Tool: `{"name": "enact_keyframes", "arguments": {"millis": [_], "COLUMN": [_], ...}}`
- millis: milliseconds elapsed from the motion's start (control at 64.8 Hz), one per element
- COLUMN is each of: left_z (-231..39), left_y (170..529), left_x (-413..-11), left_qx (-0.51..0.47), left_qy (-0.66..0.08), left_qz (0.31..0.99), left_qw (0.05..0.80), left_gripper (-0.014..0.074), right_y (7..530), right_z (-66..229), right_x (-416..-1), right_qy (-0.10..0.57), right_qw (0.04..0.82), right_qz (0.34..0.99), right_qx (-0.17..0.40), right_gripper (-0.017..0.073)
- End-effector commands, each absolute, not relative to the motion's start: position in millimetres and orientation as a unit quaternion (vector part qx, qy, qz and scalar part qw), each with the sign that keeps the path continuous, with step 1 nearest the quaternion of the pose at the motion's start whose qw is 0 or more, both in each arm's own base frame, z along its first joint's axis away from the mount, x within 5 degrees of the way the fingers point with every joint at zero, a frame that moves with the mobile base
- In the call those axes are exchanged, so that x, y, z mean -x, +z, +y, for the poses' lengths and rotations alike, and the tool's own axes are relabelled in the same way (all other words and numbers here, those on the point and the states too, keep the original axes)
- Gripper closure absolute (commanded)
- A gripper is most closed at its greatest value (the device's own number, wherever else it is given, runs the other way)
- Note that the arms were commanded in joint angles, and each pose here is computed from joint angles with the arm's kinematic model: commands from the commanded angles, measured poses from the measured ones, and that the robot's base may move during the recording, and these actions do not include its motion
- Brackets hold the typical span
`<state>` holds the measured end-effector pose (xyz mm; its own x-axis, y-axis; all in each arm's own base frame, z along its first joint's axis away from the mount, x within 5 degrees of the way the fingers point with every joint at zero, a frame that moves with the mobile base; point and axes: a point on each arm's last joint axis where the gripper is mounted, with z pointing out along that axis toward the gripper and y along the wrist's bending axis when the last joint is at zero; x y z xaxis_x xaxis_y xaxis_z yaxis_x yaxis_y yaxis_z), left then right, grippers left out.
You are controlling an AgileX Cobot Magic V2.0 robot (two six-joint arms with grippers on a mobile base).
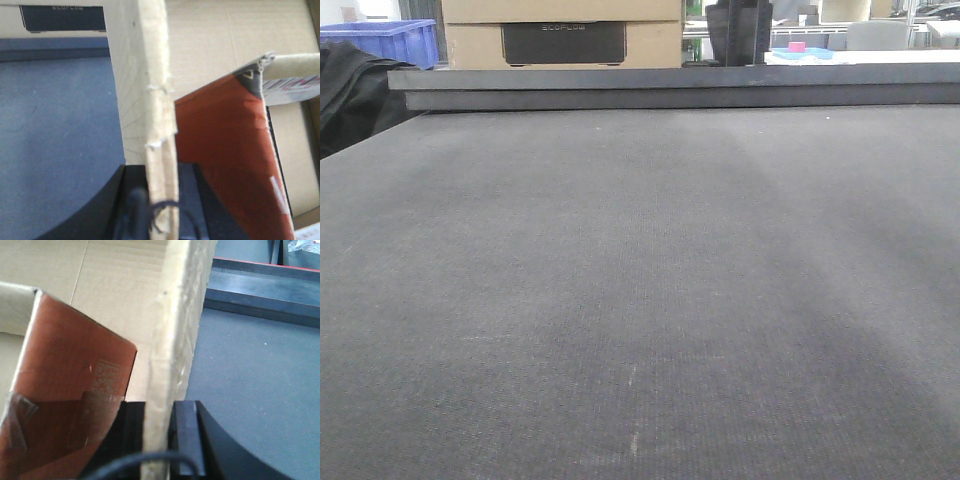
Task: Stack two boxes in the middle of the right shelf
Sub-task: 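Lift the stacked boxes off the table with both grippers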
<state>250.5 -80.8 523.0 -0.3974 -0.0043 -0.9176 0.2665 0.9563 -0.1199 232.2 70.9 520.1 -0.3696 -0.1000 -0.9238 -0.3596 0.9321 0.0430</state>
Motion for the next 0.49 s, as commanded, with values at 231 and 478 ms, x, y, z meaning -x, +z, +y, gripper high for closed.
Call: {"name": "enact_keyframes", "arguments": {"millis": [231, 478], "left_z": [-76.2, -76.2], "left_y": [534.9, 535.3], "left_x": [-248.5, -248.6], "left_qx": [-0.077, -0.077], "left_qy": [-0.115, -0.115], "left_qz": [0.798, 0.797], "left_qw": [0.586, 0.588], "left_gripper": [0.0705, 0.0705], "right_y": [529.2, 529.2], "right_z": [64.8, 64.8], "right_x": [-230.6, -230.6], "right_qy": [0.094, 0.094], "right_qw": [0.577, 0.577], "right_qz": [0.800, 0.800], "right_qx": [0.138, 0.138], "right_gripper": [0.0713, 0.0713]}}
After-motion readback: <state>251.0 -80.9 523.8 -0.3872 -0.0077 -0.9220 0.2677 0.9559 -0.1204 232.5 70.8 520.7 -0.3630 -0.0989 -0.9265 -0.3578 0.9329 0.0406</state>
